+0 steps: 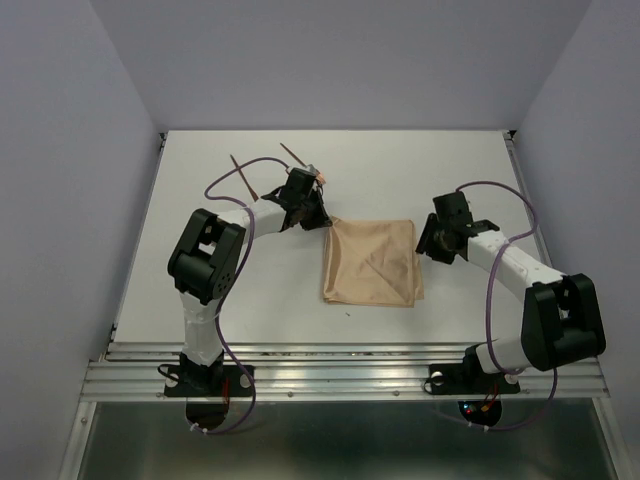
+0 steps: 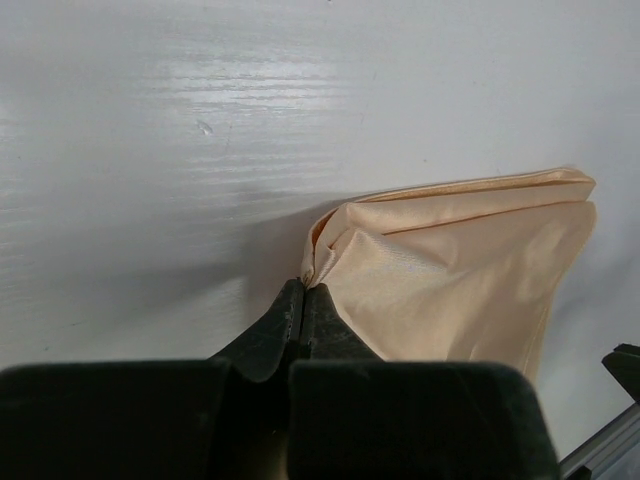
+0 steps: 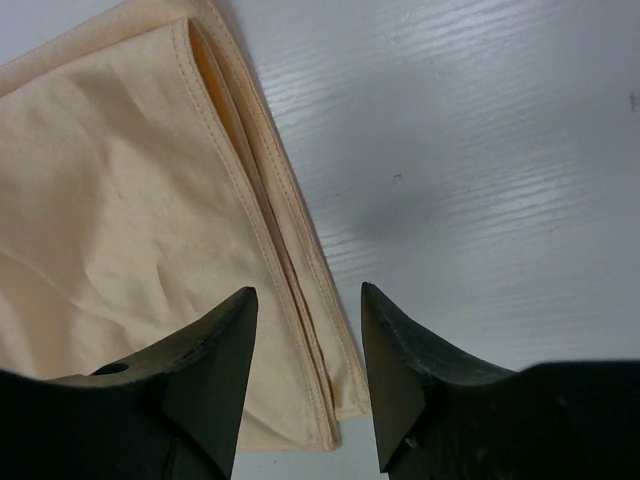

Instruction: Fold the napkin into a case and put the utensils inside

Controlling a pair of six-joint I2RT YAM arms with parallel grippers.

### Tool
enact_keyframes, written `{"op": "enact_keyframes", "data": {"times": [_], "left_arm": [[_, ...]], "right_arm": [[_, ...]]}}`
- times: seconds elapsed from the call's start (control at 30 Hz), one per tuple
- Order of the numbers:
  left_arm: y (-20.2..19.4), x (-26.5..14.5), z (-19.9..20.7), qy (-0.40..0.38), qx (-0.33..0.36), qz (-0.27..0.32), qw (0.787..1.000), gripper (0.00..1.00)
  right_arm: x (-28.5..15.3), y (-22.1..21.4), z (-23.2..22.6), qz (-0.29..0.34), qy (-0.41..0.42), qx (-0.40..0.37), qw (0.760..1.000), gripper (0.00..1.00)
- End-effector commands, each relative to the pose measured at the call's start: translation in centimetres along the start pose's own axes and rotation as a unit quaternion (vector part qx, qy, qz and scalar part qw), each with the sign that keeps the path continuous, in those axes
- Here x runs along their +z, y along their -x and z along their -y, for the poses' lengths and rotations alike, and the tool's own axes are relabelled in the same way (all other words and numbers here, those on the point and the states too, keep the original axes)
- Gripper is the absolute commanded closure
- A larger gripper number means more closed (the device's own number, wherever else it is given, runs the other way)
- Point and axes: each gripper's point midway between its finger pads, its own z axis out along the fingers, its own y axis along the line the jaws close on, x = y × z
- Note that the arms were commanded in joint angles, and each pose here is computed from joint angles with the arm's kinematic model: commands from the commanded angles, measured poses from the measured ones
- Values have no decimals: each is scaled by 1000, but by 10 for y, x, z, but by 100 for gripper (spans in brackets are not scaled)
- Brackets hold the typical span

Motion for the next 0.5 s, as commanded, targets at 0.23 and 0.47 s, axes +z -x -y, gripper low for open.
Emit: {"op": "enact_keyframes", "data": {"times": [0.23,0.47], "left_arm": [[1,4,9,-30,5,-4,1000,100],[3,4,8,-33,1,-3,999,100]], "right_arm": [[22,-32,1,-39,22,-5,999,55],[34,-55,17,-58,1,-2,998,65]]}}
